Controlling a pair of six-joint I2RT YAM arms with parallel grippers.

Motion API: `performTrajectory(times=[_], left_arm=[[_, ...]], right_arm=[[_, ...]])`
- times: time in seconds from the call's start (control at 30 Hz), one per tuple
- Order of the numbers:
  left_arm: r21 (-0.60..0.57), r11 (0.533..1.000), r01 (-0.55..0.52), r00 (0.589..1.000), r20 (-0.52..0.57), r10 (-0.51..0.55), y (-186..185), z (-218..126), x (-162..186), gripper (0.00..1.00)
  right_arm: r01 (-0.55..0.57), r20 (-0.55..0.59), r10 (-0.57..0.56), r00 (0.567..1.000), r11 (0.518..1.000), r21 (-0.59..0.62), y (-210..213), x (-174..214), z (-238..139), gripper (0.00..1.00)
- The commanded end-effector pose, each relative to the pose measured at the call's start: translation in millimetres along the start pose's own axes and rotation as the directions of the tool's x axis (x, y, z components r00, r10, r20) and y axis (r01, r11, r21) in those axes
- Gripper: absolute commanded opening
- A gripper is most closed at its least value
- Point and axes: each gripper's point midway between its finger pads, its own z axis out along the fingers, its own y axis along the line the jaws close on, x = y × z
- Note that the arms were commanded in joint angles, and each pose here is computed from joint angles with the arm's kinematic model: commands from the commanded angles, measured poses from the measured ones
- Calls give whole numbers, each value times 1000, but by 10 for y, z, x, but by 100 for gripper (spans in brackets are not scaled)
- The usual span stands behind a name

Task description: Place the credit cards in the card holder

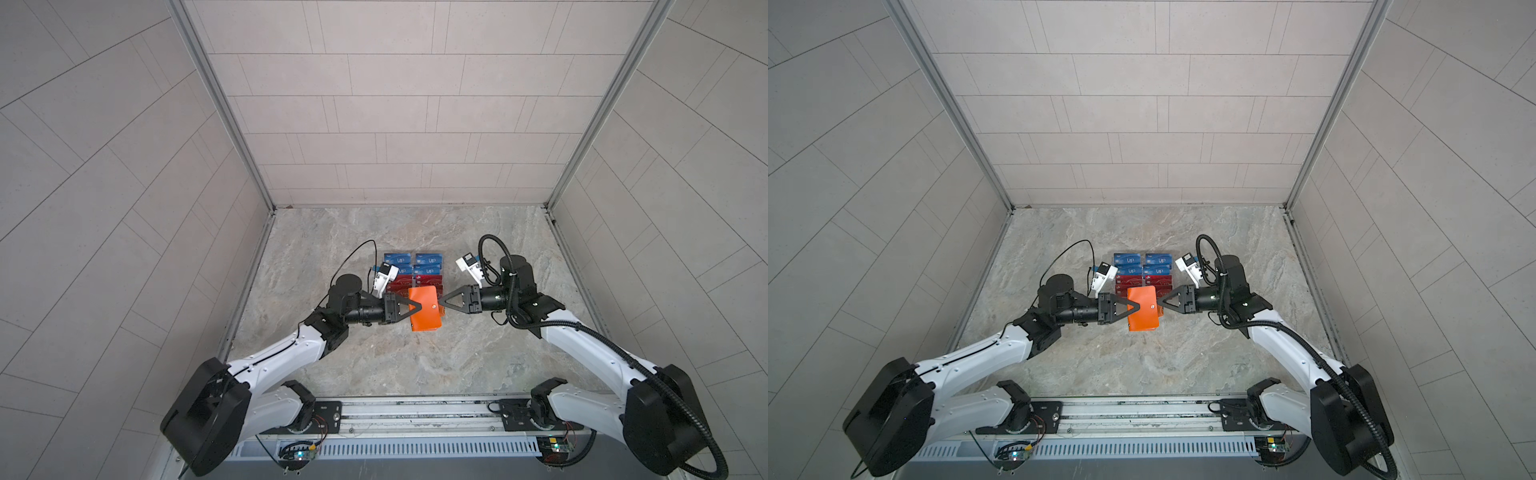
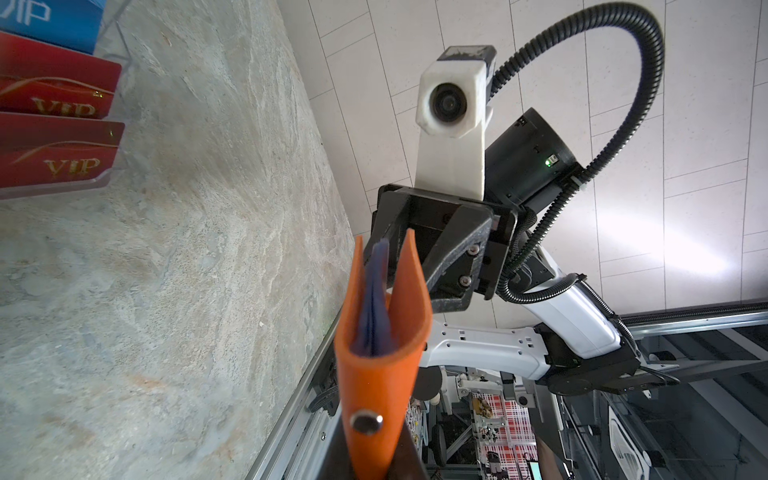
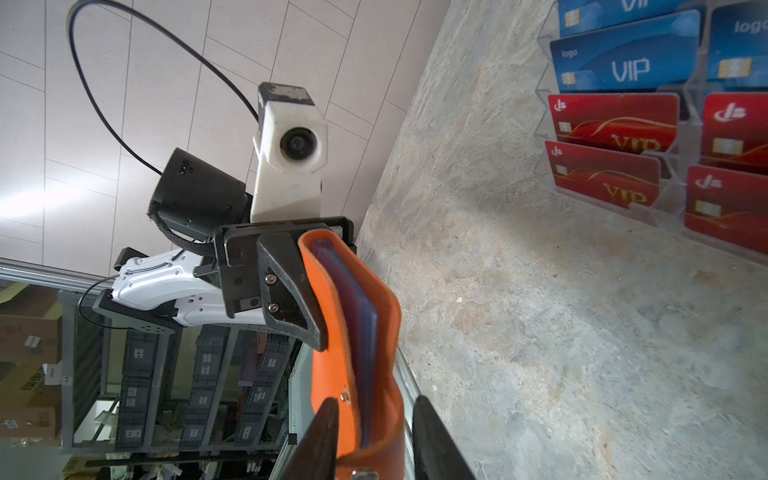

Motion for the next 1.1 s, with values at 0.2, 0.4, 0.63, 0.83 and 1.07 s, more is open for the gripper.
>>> performTrajectory(times=[0.2,0.4,0.63,0.83,1.07], left_arm=[[49,997,-58,998,7,58,-187,-39,-24,9],[61,996,-61,998,6,60,-217,-39,-25,9],[57,997,-49,999,6,49,-176,-23,-23,9],[47,998,-39,999,5,39,-141,-13,-27,9],[31,999,-38,999,-10,38,-90,-6,3,9]], right_arm=[[-11,-34,13,999,997,70,-208,106,19,31],[27,-18,-28,999,1000,-9,-17,67,70,32],[58,-1,-58,998,996,-65,154,81,52,31],[64,4,-64,998,996,-69,190,79,35,31],[72,8,-72,997,995,-72,215,81,26,30]])
